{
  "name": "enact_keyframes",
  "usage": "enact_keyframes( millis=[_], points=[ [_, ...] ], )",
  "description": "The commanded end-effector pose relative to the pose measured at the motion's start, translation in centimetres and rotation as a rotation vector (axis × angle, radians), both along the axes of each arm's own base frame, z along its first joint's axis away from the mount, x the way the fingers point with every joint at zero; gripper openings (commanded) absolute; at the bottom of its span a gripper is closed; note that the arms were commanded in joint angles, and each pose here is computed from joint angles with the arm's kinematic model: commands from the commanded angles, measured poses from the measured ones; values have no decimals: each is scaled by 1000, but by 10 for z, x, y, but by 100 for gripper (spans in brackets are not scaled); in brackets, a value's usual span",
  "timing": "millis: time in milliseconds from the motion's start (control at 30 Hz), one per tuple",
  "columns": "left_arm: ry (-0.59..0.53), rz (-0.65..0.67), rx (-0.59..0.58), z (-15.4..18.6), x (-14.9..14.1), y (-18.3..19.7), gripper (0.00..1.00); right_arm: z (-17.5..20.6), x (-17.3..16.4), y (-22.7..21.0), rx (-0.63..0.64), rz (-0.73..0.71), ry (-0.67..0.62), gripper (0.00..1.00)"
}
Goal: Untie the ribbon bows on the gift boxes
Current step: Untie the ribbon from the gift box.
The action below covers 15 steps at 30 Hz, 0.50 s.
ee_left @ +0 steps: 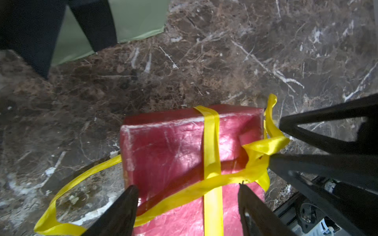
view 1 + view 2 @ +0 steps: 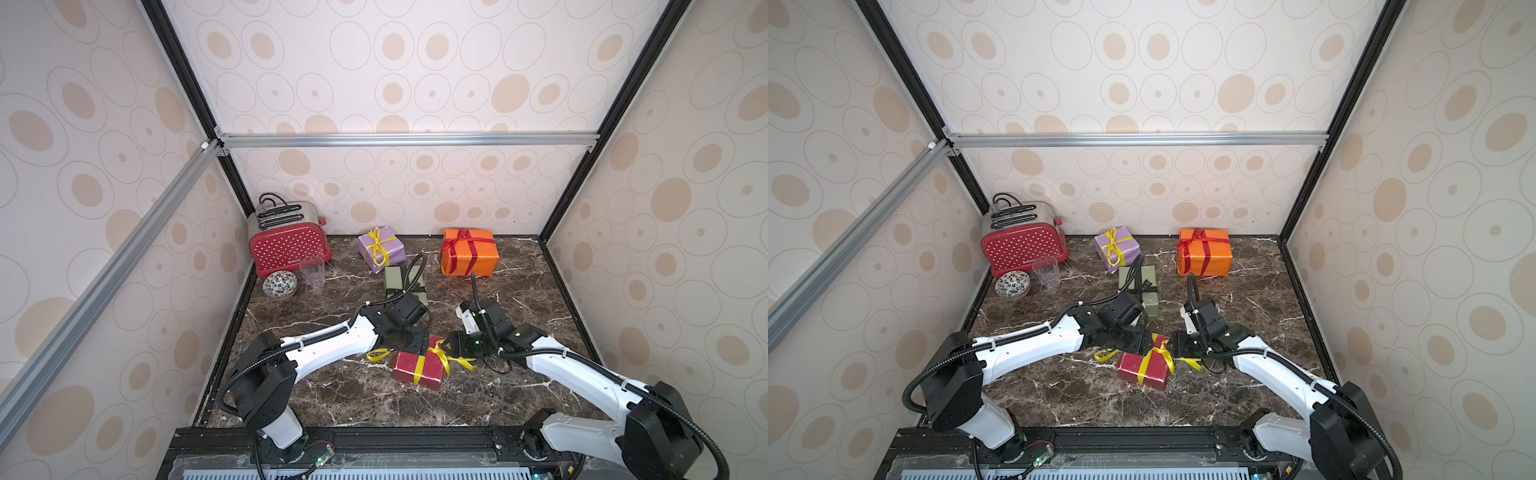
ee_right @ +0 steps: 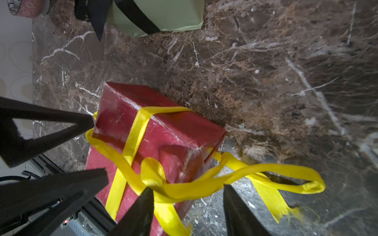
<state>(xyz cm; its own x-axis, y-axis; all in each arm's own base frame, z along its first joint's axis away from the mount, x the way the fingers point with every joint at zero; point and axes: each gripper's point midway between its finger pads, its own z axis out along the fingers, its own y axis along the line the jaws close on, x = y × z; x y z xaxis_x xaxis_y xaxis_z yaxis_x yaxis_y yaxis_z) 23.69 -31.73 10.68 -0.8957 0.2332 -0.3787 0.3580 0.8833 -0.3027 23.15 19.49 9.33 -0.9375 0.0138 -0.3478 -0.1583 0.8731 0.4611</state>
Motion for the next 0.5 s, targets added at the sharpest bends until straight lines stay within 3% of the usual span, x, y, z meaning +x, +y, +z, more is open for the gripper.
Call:
enact_keyframes(
  millis=[0,100,267,467],
  points=[
    [13,-40,67,-7,-5,7,70,0,6,8,1,14,5,54],
    [5,-54,68,-5,-7,5,68,-2,6,11,5,29,13,47],
    [-17,-146,91,-2,-13,-7,69,2,10,4,-17,5,-28,29],
    [-30,-198,122,-7,-13,-22,59,2,13,-6,-47,-38,-48,14]
  ],
)
